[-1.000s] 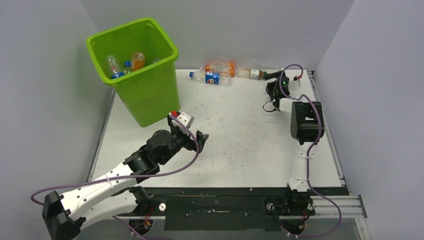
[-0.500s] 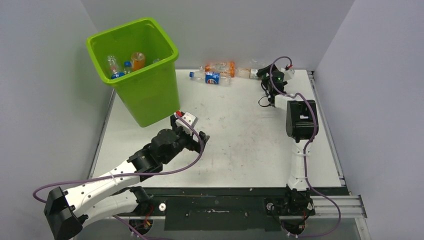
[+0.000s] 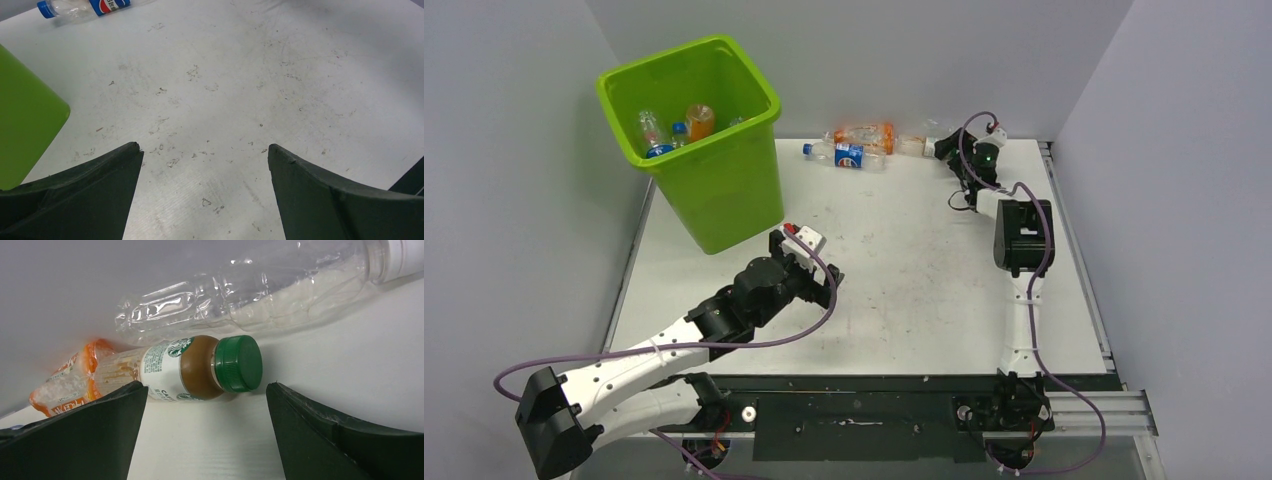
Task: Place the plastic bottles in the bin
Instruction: Pick up the plastic bottle from the corner of the board.
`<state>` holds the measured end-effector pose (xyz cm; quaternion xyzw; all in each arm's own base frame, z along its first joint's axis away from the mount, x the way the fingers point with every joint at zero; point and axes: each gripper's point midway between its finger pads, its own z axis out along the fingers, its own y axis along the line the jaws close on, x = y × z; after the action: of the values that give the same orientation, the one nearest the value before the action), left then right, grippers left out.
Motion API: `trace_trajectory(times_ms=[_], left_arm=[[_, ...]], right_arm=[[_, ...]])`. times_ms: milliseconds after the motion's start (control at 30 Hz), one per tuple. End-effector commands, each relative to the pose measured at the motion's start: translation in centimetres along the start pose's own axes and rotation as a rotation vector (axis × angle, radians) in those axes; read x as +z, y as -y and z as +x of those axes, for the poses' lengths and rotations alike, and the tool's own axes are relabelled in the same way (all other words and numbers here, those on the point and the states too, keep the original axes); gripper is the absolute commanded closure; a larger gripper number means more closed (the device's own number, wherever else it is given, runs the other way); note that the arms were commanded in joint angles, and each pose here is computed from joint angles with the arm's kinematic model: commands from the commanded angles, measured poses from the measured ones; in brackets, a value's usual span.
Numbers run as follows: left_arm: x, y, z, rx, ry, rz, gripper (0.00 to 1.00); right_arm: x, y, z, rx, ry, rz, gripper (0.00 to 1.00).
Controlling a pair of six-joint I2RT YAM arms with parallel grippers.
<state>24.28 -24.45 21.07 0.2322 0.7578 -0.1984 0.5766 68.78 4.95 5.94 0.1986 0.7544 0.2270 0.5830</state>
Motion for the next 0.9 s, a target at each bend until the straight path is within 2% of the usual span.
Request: trace_trajectory(times_ms=[0, 367, 733, 867], left_arm=[[0.0, 0.2, -2.0, 0.004, 0.048, 0.000, 0.04], [-0.2, 0.3, -2.1, 0.009, 0.048, 0.002, 0.04], [-0.9, 1.2, -2.8, -0.001, 0.071, 0.034, 0.04], [-1.3, 1.6, -2.8, 0.009, 0.072, 0.042, 0.04]], right_arm=[[0.4, -3.0, -2.9, -0.054, 0.091, -0.137, 0.07], [0.0, -6.6, -1.2, -0.060, 0.065, -0.238, 0.05], [-4.9, -12.6, 1.3, -0.069, -0.002, -0.366, 0.04], [-7.3, -13.9, -0.3, -0.122, 0.034, -0.357, 0.04]])
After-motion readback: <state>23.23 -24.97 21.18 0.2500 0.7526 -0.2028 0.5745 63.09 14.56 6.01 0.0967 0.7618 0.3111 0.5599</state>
